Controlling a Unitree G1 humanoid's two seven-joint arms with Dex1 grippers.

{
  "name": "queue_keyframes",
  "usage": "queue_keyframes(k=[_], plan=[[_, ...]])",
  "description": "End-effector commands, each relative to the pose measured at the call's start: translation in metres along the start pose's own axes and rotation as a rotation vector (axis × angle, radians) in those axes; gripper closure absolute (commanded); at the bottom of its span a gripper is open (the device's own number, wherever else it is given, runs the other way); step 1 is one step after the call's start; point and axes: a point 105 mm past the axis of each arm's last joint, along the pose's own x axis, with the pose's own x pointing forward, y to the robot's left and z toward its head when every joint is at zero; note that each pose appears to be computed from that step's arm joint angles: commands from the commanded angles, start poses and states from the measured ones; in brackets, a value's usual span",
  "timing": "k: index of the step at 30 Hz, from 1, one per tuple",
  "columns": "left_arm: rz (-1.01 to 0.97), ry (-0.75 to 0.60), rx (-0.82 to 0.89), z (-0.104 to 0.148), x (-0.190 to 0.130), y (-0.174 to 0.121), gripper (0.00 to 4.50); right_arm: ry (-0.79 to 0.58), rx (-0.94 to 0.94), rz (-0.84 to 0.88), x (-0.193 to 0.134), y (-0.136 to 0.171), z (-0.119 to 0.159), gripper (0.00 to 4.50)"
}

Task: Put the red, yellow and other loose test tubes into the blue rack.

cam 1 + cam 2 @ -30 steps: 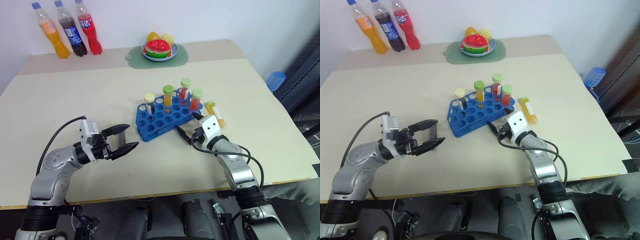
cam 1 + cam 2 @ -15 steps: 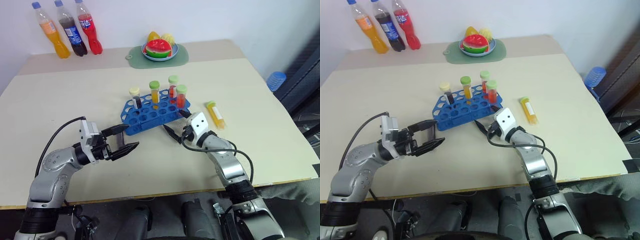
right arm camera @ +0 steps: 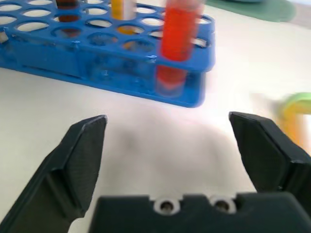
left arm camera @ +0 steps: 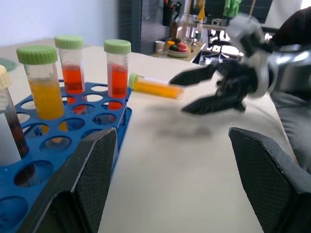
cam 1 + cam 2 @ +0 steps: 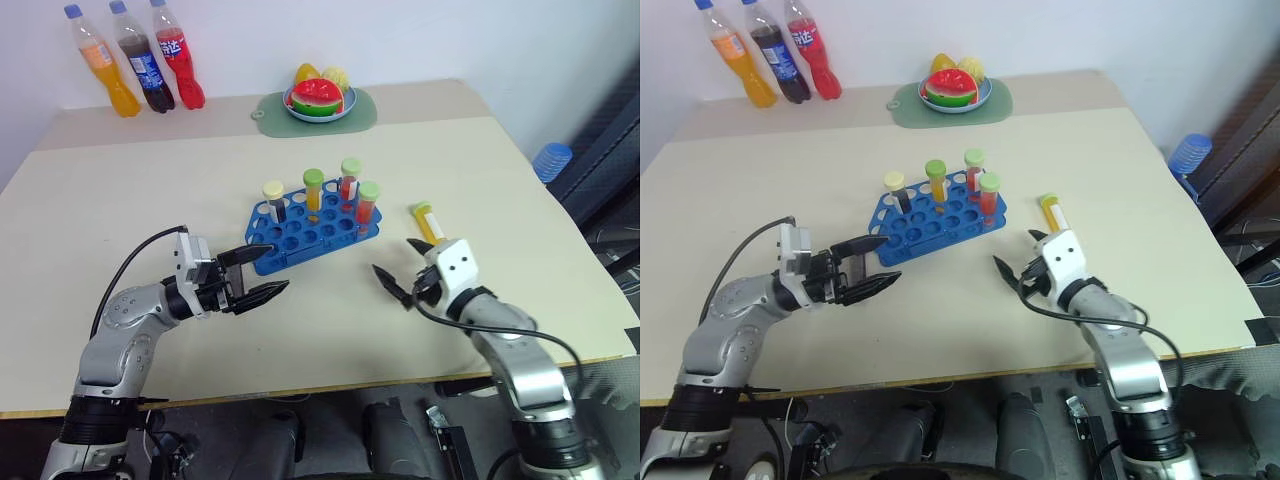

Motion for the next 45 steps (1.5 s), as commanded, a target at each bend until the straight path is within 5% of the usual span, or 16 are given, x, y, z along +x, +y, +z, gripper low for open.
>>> queue_keyframes(k=[1, 9, 16, 33, 36, 42, 45], plan=[[-0.036, -0.017, 0.032, 0.004, 0.005, 0.0, 0.67, 0.038, 0.032, 0.017, -0.015, -0.016, 0.029, 0.06], [-0.097, -0.027, 0.04, 0.001, 0.017, -0.003, 0.67, 0.289, 0.273, -0.034, 0.002, -0.067, 0.046, 0.06], [-0.116, -0.024, 0.057, 0.005, 0.017, -0.004, 0.67, 0.427, 0.383, -0.029, 0.027, -0.082, 0.026, 0.06], [-0.063, -0.007, 0.049, 0.008, 0.004, -0.014, 0.67, 0.557, 0.28, -0.029, 0.067, -0.107, 0.0, 0.06], [-0.052, 0.005, 0.046, 0.005, 0.001, -0.014, 0.67, 0.594, 0.241, -0.019, 0.07, -0.107, -0.009, 0.85], [-0.042, 0.011, 0.043, 0.004, -0.002, -0.015, 0.67, 0.62, 0.185, -0.007, 0.069, -0.107, -0.016, 3.64], [-0.042, 0.01, 0.041, 0.004, -0.001, -0.015, 0.67, 0.59, 0.114, 0.014, 0.061, -0.112, -0.011, 3.68]])
